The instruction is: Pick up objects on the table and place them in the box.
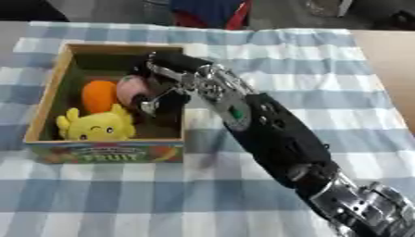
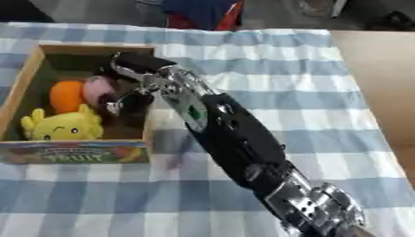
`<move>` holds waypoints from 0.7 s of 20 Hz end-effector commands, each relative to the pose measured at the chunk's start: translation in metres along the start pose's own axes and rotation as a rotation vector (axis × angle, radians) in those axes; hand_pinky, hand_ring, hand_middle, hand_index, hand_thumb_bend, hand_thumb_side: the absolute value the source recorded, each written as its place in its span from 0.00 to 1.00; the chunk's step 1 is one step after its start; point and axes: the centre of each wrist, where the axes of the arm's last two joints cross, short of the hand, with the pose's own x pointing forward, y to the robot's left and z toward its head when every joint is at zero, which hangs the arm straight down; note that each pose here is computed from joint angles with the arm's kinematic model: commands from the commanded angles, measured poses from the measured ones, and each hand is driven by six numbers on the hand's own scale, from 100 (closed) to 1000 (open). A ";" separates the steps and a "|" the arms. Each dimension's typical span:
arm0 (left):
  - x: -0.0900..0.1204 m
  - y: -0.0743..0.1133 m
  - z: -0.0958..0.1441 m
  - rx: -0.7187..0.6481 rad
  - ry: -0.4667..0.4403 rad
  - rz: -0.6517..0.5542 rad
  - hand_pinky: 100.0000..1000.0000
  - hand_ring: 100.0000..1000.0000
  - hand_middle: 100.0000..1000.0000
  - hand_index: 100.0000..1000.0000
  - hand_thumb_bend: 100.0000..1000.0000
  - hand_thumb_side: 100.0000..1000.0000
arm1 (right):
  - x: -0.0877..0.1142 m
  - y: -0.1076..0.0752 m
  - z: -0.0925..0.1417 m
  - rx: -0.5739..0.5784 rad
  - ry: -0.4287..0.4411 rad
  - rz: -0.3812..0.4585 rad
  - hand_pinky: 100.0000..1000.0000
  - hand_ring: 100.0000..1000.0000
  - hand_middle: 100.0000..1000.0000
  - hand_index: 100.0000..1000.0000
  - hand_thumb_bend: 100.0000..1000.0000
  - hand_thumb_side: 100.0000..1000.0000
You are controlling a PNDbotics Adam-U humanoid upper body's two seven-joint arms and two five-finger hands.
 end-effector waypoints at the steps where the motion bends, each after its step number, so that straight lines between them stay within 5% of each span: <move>1: 0.007 -0.001 -0.006 -0.005 -0.030 0.013 0.18 0.59 0.53 0.76 0.02 0.72 | 0.003 -0.010 -0.002 0.022 -0.017 0.061 0.61 0.79 0.72 0.88 0.04 0.45; 6: 0.007 -0.001 -0.007 -0.004 -0.030 0.017 0.19 0.59 0.53 0.76 0.02 0.72 | -0.002 -0.010 0.000 0.033 0.012 0.062 0.63 0.82 0.77 0.93 0.62 0.64; 10: 0.007 -0.002 -0.007 -0.005 -0.033 0.018 0.19 0.59 0.54 0.76 0.02 0.72 | -0.005 -0.015 0.003 0.002 0.024 0.052 0.64 0.83 0.78 0.96 0.74 0.75; 14: 0.007 -0.001 -0.008 -0.003 -0.033 0.015 0.19 0.59 0.53 0.76 0.02 0.72 | -0.008 -0.029 0.011 -0.062 0.023 0.055 0.64 0.83 0.77 0.96 0.75 0.80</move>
